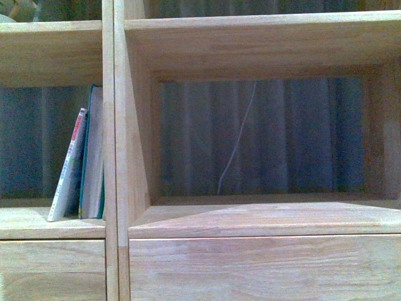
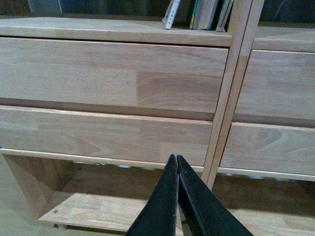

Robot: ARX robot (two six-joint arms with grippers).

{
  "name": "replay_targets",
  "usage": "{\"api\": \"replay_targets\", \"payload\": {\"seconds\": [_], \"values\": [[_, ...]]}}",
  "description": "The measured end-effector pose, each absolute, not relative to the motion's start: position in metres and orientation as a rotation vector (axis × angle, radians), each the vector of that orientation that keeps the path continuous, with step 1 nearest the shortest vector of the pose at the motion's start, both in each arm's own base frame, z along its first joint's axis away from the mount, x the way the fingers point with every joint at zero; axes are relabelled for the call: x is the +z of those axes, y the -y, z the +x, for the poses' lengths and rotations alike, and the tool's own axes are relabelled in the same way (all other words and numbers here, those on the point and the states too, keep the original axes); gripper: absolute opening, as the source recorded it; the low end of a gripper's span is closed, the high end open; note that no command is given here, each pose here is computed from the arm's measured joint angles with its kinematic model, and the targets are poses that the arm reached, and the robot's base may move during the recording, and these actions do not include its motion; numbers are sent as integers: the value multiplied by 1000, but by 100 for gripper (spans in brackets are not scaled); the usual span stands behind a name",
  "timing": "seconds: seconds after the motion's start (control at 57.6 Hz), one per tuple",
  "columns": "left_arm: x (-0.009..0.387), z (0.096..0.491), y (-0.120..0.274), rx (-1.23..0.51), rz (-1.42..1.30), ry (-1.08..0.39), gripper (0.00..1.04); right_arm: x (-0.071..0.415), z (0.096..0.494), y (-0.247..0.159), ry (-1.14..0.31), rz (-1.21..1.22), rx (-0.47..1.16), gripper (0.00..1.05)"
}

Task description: Organize books on shelf

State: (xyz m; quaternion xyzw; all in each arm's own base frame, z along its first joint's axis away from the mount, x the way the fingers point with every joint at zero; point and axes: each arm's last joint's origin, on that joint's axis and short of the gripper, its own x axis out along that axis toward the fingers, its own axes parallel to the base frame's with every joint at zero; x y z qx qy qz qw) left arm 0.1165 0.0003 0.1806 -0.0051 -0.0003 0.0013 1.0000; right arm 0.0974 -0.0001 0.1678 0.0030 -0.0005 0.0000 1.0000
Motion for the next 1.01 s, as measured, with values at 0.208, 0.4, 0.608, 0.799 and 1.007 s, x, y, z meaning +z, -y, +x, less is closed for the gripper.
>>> {"api": "replay_targets", "payload": {"seconds": [0.208,0.4,0.608,0.799,1.007], "values": [[172,112,0,2,-10,14,3,168,97,0,6,6,1,3],[170,109,0,3,-9,14,3,168,97,0,7,6,1,3],[167,98,0,2,-8,6,3,168,97,0,7,6,1,3],[167,97,0,2,-8,8,3,168,97,0,7,6,1,3],[167,97,0,2,-8,8,5,168,97,0,7,4,1,9]]}}
